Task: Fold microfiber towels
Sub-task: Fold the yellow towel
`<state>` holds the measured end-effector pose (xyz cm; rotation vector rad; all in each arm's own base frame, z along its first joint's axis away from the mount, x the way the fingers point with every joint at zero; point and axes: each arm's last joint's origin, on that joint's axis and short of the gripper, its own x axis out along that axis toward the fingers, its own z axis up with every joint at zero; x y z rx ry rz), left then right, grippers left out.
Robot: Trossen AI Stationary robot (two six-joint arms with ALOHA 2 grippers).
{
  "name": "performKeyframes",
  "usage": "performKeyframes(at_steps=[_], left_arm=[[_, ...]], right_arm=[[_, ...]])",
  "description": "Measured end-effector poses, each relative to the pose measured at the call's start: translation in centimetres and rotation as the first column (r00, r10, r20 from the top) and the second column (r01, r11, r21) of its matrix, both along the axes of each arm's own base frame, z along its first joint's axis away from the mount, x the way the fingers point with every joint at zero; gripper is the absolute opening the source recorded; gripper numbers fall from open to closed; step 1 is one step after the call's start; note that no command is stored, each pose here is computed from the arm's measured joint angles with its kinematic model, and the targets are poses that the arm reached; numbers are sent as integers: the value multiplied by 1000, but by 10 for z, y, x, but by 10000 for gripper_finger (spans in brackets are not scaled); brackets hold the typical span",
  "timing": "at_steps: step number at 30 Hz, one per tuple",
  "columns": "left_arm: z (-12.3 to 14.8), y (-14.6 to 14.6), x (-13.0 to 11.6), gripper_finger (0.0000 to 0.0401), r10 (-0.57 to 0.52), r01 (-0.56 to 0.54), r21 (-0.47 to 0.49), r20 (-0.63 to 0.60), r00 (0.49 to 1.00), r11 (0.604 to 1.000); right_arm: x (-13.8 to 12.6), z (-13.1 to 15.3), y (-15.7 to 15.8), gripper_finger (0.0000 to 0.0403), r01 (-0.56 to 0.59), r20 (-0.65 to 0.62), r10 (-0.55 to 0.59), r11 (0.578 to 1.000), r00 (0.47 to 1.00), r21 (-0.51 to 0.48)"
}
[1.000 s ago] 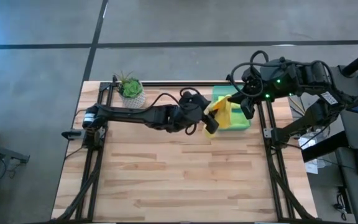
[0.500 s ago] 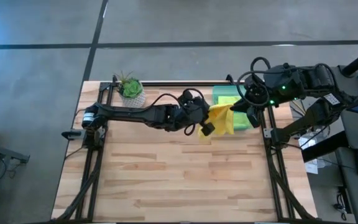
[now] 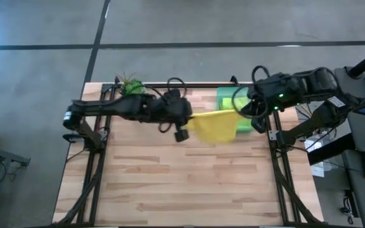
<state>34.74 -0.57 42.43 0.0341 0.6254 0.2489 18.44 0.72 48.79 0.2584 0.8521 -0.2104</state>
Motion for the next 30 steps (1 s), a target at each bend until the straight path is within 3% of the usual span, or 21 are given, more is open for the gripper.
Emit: performKeyframes(at_steps=[5,8,10,15,17,20,22,24,27,30], left_arm=[[-1,-4,-24,1,-150,118,-245,-116,982,962],[-11,-11,-30,1,-243,152,-384,-201,949,911],[-21,-18,-31,1,-341,204,-474,-222,914,856],[-56,-43,-29,1,-565,280,-695,-218,796,662],[-75,-55,-26,1,-635,294,-772,-177,752,563],[-107,-75,-24,1,-729,281,-883,-95,678,376],[-124,-90,-21,1,-780,306,-925,17,626,226],[-142,-99,-19,1,-801,327,-937,103,589,120],[-160,-98,-14,1,-766,399,-914,201,610,78],[-170,-90,-11,1,-711,494,-862,277,647,114]], right_arm=[[20,-29,8,9,-2,-85,6,999,996,43],[36,-47,22,9,-42,-77,50,993,996,107],[46,-58,35,8,-66,-50,75,983,996,170],[60,-84,78,8,-119,-3,129,925,992,361],[59,-94,97,9,-114,-19,134,900,991,420],[52,-108,123,8,-85,-75,146,846,986,527],[51,-111,140,8,-115,-59,191,780,980,615],[50,-119,150,8,-139,-48,221,753,974,643],[51,-135,150,8,-100,-84,197,766,977,636],[54,-160,143,8,-26,-153,144,805,978,593]])
